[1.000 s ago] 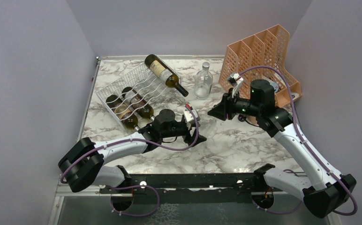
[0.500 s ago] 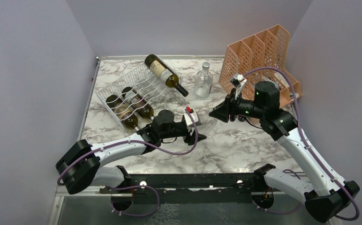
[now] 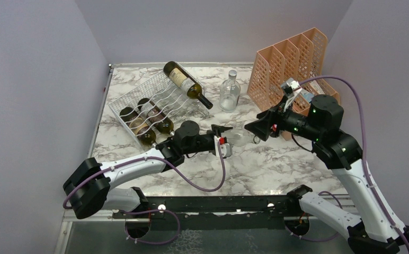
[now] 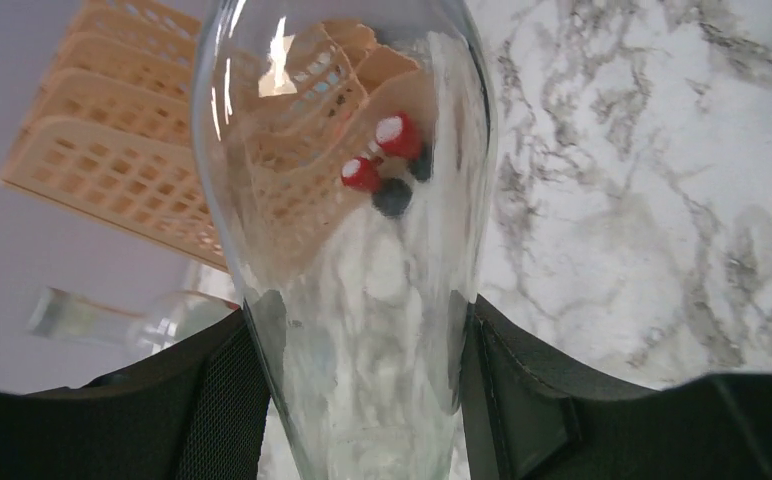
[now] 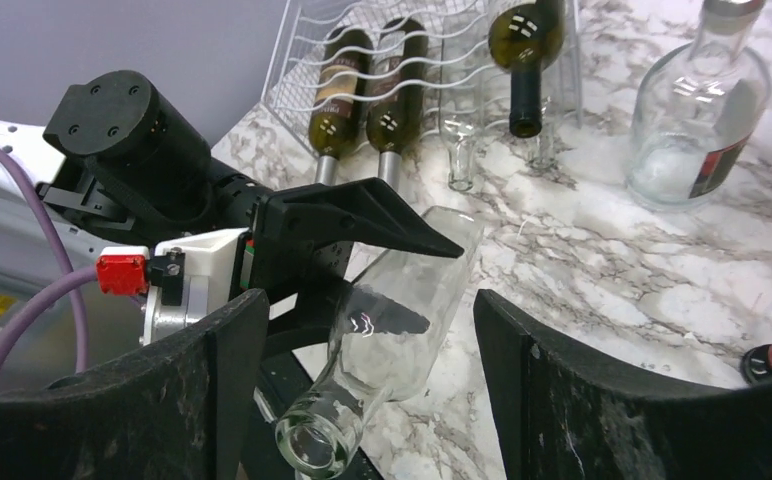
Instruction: Put the wine bottle on the wine rack
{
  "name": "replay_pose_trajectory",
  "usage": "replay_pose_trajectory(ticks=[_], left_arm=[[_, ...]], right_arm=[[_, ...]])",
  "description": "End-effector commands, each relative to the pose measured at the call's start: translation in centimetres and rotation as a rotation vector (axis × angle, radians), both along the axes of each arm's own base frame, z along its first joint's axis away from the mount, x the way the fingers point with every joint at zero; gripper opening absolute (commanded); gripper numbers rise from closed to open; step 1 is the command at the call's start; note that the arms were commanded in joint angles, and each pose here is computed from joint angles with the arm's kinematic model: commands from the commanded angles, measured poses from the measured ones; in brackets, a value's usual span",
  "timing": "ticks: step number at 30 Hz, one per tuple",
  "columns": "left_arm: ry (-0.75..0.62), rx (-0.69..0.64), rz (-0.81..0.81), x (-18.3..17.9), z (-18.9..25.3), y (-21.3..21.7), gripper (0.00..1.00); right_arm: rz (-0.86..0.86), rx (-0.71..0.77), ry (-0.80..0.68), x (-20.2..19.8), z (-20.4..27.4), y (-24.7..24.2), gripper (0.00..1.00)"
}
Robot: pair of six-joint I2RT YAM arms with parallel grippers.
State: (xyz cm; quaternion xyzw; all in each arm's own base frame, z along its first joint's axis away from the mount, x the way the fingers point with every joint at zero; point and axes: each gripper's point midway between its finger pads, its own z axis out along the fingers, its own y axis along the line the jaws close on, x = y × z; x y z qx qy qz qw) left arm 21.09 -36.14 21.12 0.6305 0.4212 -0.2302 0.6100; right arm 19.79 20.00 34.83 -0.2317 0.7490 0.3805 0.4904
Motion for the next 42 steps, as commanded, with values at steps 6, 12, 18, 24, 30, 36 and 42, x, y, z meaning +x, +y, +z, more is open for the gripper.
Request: replay_pose_trajectory(ticks=[6,12,18,24,30,36,42], left_arm=[[-0.482,-0.041,0.072,3.5,10.1,-0.4,0.0],[-0.597,0.021,0.046,4.3,11.4,-1.3,0.0],[-0.685,0.116,0.01,4.9,12.1,-2.0,0.0],[-0.782,0.175,-0.043,4.4,12.4,-2.4,0.0],[-0.877,0.26,-0.035,4.5,11.8,-2.2,0.0],[-0.956,0.286,-0.034,4.3,12.5,-2.2,0.0],[-1.006,0.299,-0.026,4.0,13.2,-2.5,0.0]], right_arm=[[-0.217,0.033,-0.141,-0.5,4.4,-4.1,0.78],[-0.27,0.025,-0.169,-0.2,5.0,-5.1,0.78],[-0.265,-0.047,-0.123,-0.1,3.4,-5.3,0.78],[-0.188,-0.137,-0.063,-0.7,1.5,-4.7,0.78],[-0.098,-0.178,-0.022,-1.6,-0.2,-4.0,0.78],[-0.027,-0.178,-0.008,-2.0,-1.1,-3.0,0.79],[0.034,-0.189,0.047,-2.1,-2.7,-2.1,0.79]])
